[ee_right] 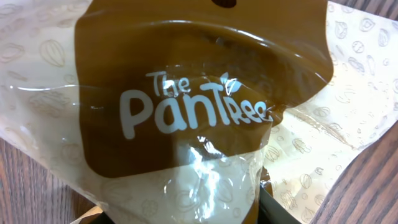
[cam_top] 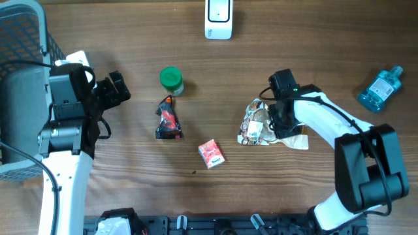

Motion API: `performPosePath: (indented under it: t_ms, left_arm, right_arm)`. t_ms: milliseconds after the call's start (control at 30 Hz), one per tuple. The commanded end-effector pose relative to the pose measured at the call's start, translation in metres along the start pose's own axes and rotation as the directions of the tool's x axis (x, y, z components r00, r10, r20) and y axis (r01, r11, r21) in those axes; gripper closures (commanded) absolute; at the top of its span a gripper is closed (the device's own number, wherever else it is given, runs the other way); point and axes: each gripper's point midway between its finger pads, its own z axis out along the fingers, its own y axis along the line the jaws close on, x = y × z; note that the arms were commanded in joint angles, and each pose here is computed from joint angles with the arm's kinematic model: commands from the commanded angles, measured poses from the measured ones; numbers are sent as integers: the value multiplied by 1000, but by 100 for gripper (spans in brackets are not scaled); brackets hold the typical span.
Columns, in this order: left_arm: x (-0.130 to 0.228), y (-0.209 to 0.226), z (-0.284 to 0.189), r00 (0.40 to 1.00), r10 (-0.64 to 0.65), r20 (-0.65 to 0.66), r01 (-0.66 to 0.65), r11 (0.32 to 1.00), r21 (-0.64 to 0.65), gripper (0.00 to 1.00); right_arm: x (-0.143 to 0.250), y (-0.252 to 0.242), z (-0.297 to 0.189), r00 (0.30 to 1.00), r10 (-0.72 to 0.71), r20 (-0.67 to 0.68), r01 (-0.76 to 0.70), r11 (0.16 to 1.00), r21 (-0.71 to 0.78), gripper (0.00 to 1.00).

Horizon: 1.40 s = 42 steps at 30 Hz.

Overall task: Scan the item barcode
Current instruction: 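Grasp the PanTree nut bag with the right gripper and lift it, then carry the nut bag up to the white scanner with the right gripper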

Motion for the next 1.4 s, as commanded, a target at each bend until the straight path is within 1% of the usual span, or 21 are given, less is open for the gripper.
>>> performPosePath:
  t_ms: [0, 200, 467, 567, 767, 867, 967, 1133, 1367]
  left_arm:
    - [-1, -3, 0, 1000, -6, 0, 6, 1000, 12, 0]
    - [-1, -3, 0, 1000, -6, 0, 6, 1000, 12, 0]
    - [-1, -3, 0, 1000, -6, 0, 6, 1000, 12, 0]
    - [-1, -3, 0, 1000, -6, 0, 6, 1000, 12, 0]
    - [-1, -3, 0, 1000, -6, 0, 6, 1000, 12, 0]
    - [-1, -3, 0, 1000, -6, 0, 6, 1000, 12, 0]
    - [-1, -3, 0, 1000, -6, 0, 6, 1000, 12, 0]
    - [-1, -3, 0, 1000, -6, 0, 6, 1000, 12, 0]
    - [-1, -3, 0, 1000, -6, 0, 6, 1000, 12, 0]
  right_arm:
    - [8, -8, -7, 999, -27, -39, 27, 1000, -5, 68]
    - [5, -4, -31, 999, -25, -28, 23, 997, -68, 68]
    - [2, -3, -91, 999, -21, -32, 13, 972, -235, 69]
    - [0, -9, -125, 999, -17, -35, 4, 944, -331, 69]
    - [1, -28, -173, 997, 9, -73, -42, 887, -460, 70]
    - [6, -29, -181, 993, 13, -115, -67, 872, -485, 71]
    - [13, -18, -183, 989, -6, -148, -67, 871, -487, 74]
    - [16, 19, -192, 989, -47, -144, -30, 872, -489, 75]
    - [16, 44, -226, 987, -40, -156, -34, 896, -443, 80]
